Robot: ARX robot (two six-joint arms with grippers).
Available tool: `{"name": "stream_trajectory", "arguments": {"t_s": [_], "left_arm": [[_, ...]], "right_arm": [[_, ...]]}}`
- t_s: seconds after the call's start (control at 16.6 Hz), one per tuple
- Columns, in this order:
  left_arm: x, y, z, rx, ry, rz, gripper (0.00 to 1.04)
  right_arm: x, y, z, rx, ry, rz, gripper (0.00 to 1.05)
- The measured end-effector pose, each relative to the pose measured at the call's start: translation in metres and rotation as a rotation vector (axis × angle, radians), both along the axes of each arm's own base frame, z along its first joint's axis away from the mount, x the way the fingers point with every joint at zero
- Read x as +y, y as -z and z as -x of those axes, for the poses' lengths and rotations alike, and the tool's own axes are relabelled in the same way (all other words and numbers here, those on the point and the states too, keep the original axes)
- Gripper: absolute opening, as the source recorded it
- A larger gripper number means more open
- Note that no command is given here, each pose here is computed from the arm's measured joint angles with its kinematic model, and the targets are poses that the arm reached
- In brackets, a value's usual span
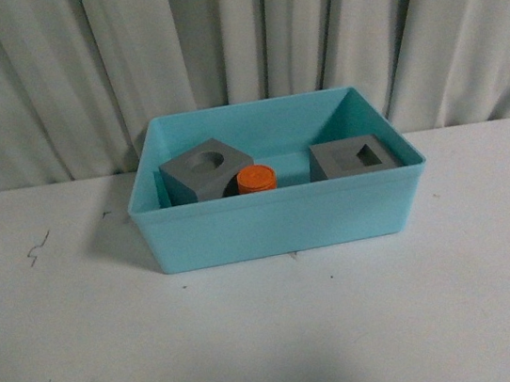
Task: Place gray and orange parts in blue box
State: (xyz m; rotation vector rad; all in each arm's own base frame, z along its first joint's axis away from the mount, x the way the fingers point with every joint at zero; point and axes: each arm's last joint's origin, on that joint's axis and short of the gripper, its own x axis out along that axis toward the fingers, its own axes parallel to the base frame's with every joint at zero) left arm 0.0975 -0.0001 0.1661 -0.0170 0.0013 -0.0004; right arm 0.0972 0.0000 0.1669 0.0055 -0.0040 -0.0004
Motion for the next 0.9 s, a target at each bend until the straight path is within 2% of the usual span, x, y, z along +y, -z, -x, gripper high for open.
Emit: {"name": "stream_trajectory", "arguments": {"t_s": [0.06,0.3,0.66,0.9], "left_arm": [[0.0000,0.0000,0.0000,0.000,0.000,0.000,0.98],[0.0000,0.0000,0.0000,0.000,0.000,0.000,0.98],[0.0000,0.0000,0.0000,0.000,0.000,0.000,0.98],[0.0000,0.0000,0.0000,0.000,0.000,0.000,0.98]], "right_arm": [[0.0000,0.0000,0.0000,0.000,0.000,0.000,0.02],[0.0000,0.0000,0.0000,0.000,0.000,0.000,0.44],[0.0000,0.0000,0.0000,0.000,0.000,0.000,0.98],[0.0000,0.0000,0.0000,0.000,0.000,0.000,0.98]]}}
